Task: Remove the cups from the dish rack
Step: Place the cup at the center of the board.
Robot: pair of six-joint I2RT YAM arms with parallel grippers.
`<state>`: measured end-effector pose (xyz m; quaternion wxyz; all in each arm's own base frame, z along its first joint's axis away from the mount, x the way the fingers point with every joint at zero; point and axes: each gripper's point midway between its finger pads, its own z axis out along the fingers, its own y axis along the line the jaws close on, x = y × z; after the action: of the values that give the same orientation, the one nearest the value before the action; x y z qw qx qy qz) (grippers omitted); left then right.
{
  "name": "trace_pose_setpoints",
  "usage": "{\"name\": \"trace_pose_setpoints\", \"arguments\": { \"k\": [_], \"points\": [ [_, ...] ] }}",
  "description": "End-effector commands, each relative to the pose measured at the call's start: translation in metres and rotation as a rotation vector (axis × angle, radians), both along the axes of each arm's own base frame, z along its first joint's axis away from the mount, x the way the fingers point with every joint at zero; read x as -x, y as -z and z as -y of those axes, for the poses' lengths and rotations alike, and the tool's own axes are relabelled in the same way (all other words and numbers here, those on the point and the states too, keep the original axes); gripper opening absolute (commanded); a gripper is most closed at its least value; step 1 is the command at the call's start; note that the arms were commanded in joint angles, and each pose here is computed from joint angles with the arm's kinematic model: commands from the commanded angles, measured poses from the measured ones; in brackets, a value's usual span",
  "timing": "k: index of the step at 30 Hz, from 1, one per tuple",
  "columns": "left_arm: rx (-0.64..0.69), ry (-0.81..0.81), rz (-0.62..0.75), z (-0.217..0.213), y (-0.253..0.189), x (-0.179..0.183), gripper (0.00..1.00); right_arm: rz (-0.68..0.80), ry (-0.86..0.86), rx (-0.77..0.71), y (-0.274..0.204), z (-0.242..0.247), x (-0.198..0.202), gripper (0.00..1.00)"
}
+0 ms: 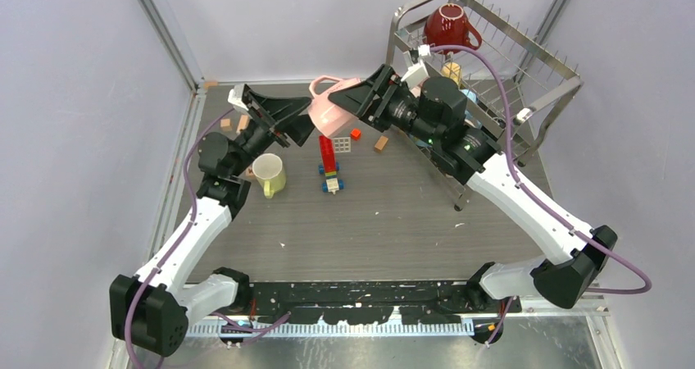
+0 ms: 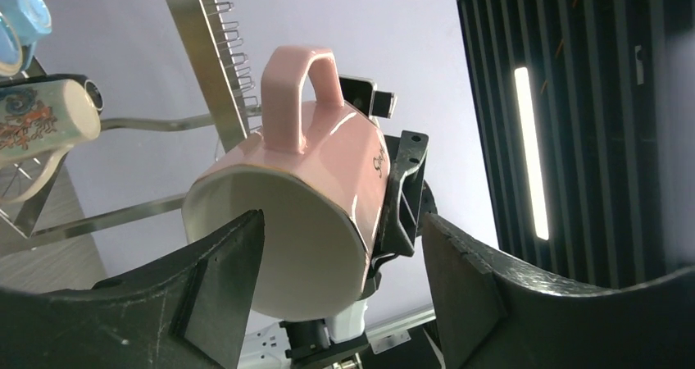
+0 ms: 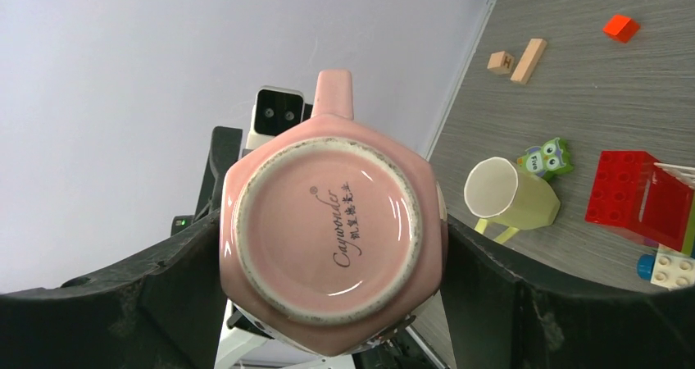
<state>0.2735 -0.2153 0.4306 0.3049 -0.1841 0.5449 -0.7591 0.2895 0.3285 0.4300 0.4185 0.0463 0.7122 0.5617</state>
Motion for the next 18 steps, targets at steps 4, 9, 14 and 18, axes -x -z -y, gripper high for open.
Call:
{"name": "trace_pose_setpoints", "arguments": {
  "k": [4,9,14,18],
  "points": [
    [0.099,0.006,0.121,-0.007,-0.044,0.009,0.64,0.162,-0.046,-0.167,-0.065,-0.005,0.015,0.05],
    [0.110,0.014,0.136,-0.007,-0.051,0.013,0.53,0.160,-0.054,-0.168,-0.064,-0.009,0.015,0.05],
    [0.117,0.032,0.152,-0.004,-0.057,0.018,0.46,0.158,-0.061,-0.169,-0.064,-0.012,0.016,0.05],
    [0.118,0.042,0.156,-0.002,-0.059,0.020,0.35,0.162,-0.062,-0.171,-0.066,-0.013,0.016,0.05]
  ]
}}
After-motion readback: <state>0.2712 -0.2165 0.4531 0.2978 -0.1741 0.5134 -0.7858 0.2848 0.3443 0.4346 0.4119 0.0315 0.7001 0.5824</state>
